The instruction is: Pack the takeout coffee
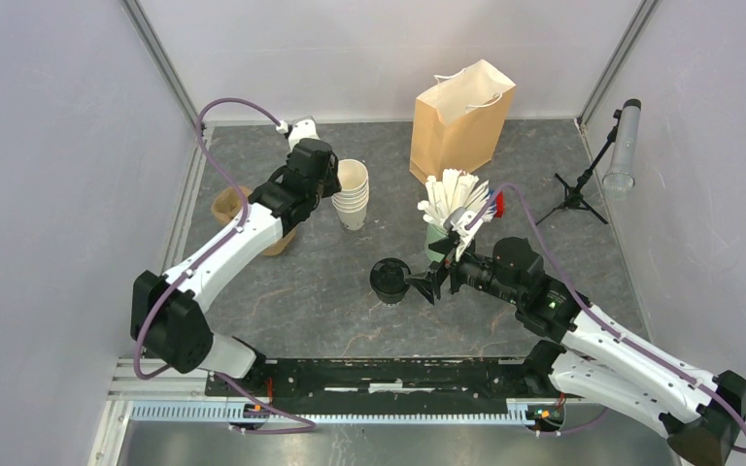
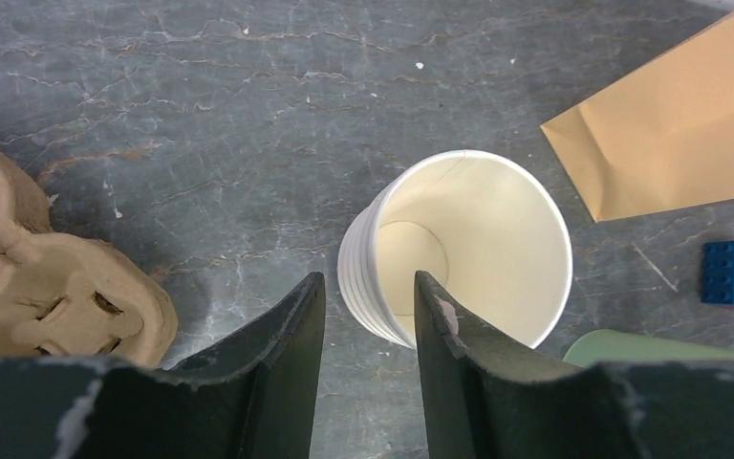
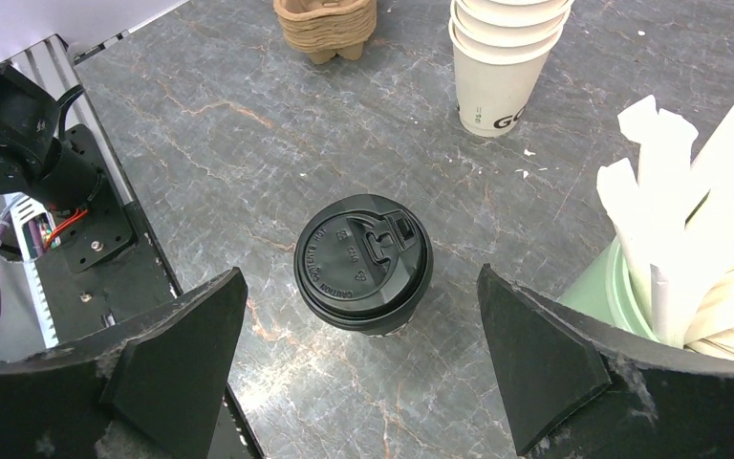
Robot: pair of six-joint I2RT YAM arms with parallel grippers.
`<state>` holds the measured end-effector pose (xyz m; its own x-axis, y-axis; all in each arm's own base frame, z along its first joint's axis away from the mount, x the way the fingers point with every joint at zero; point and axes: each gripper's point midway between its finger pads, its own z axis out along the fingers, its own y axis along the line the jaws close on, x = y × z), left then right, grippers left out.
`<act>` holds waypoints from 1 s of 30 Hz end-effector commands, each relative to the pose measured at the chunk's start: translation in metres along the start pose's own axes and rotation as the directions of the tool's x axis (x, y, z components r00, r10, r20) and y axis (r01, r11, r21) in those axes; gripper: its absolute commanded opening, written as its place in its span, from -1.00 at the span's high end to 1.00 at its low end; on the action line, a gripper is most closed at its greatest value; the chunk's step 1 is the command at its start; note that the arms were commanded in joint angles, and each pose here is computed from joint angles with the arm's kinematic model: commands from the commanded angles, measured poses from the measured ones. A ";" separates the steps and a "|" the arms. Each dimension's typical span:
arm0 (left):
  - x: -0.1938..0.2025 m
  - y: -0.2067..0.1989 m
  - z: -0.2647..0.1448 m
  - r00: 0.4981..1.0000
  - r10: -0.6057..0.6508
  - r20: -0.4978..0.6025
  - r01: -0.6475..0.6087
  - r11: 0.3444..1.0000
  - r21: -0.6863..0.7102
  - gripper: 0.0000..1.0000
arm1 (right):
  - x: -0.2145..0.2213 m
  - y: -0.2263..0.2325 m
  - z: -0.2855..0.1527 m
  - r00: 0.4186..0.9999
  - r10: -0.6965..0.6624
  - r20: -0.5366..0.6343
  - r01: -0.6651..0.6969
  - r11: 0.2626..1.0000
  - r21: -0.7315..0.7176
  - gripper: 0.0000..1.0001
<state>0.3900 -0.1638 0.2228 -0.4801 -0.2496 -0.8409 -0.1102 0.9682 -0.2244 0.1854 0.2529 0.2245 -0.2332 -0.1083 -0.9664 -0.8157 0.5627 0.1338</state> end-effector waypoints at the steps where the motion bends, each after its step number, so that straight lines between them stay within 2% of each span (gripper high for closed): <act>1: -0.014 -0.001 0.004 0.998 0.064 0.026 -0.064 0.998 0.006 0.09 | -0.006 0.000 0.000 1.000 -0.010 0.028 0.010 1.000 -0.001 -0.95; 5: -0.013 -0.003 0.012 0.997 0.080 0.009 -0.080 0.997 0.004 0.17 | -0.004 0.000 0.002 1.000 -0.011 0.024 0.011 1.000 -0.001 -0.95; 10: -0.013 -0.004 0.019 0.996 0.091 -0.004 -0.091 0.996 -0.006 0.36 | 0.002 -0.001 0.004 1.000 -0.001 0.014 0.001 1.000 0.000 -0.95; 20: -0.026 -0.004 0.016 0.993 0.117 0.005 -0.117 0.993 -0.029 0.95 | 0.004 -0.002 0.005 1.000 -0.007 0.014 0.007 1.000 0.004 -0.95; 25: -0.049 0.004 0.013 0.994 0.098 0.047 -0.094 0.993 -0.070 0.95 | 0.009 -0.001 0.009 1.000 0.002 -0.002 -0.002 1.000 -0.005 -0.95; 30: -0.068 0.017 0.015 0.998 0.019 0.067 -0.015 0.998 -0.056 0.95 | 0.010 -0.002 0.008 1.000 0.002 -0.001 -0.002 1.000 -0.004 -0.95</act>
<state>0.4180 -0.1471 0.2349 -0.5062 -0.1712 -0.8453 -0.1256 0.9843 -0.1241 0.1870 0.2548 0.2058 -0.2608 -0.1384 -0.9554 -0.8122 0.5665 0.1396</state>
